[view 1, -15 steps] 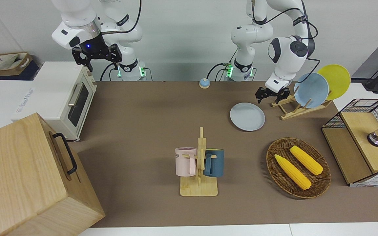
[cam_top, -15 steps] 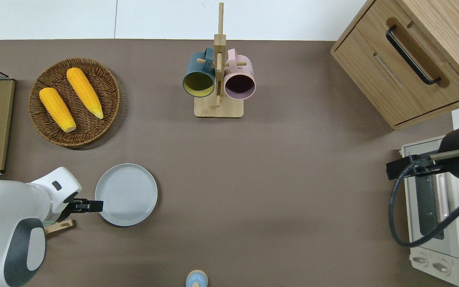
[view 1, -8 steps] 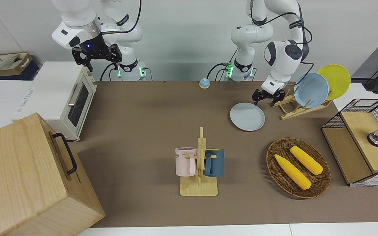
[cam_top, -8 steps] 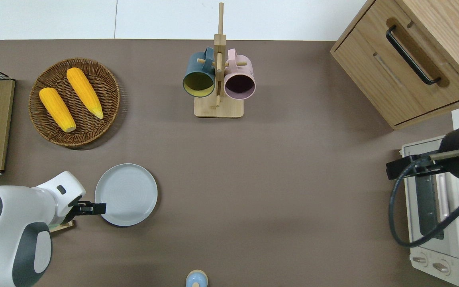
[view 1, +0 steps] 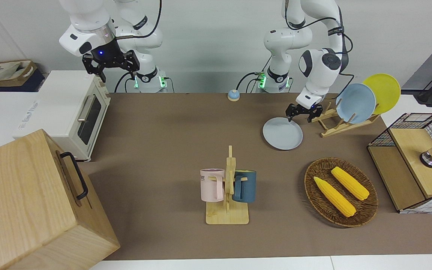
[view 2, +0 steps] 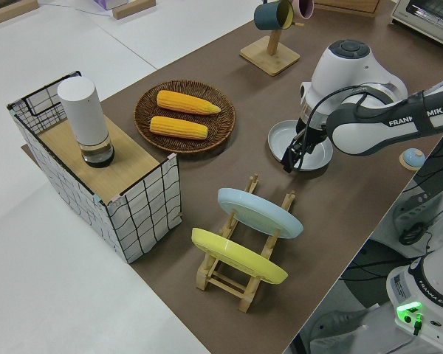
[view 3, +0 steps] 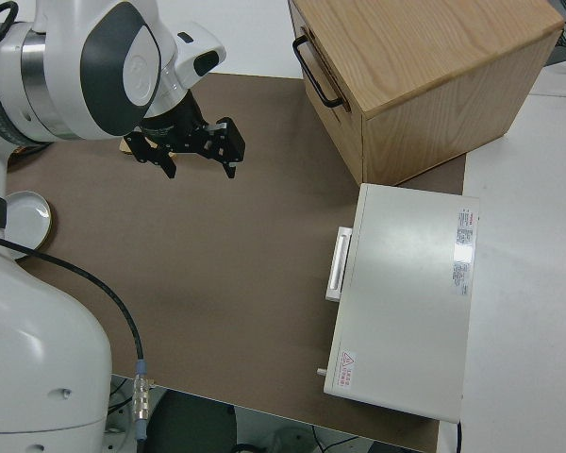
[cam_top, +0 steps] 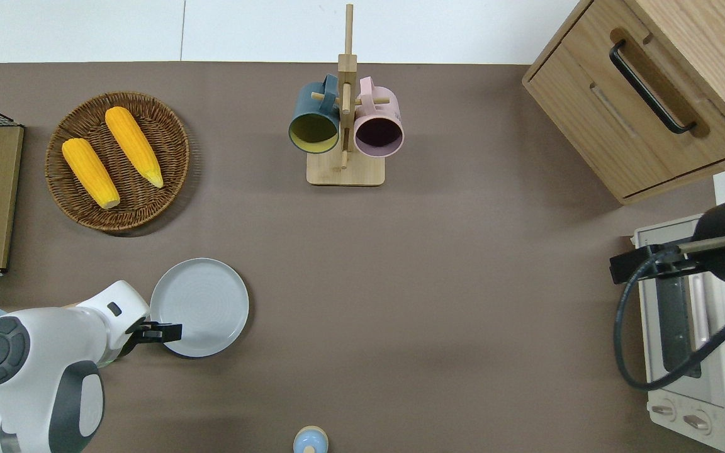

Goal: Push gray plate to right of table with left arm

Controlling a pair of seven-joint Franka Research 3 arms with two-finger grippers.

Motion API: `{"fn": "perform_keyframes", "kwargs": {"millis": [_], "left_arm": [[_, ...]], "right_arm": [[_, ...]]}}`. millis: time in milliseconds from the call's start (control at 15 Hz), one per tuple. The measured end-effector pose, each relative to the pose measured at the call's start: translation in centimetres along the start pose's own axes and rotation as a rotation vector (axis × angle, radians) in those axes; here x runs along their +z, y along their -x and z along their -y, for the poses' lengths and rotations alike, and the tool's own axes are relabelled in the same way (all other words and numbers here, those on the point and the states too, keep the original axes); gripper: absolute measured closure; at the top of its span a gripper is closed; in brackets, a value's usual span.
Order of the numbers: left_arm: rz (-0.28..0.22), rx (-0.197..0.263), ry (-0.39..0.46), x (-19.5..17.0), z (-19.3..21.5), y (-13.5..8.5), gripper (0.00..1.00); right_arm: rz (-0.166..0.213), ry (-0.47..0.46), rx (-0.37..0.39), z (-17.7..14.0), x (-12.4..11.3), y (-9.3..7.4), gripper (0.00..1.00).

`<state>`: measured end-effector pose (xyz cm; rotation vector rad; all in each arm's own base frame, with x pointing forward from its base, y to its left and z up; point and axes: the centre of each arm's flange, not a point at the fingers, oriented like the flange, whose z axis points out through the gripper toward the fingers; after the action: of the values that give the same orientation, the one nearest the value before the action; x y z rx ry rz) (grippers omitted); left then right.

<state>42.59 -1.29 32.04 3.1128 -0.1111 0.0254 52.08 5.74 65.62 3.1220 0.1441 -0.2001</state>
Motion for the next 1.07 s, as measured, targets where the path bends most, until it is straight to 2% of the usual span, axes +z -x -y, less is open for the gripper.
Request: {"fn": "perform_keyframes", "kwargs": {"millis": [1067], "left_arm": [[-0.007, 0.004, 0.006, 2.1, -0.2, -0.5, 0.00]], "right_arm": [[0.000, 0.000, 0.000, 0.0, 0.0, 0.0, 0.01]]}}
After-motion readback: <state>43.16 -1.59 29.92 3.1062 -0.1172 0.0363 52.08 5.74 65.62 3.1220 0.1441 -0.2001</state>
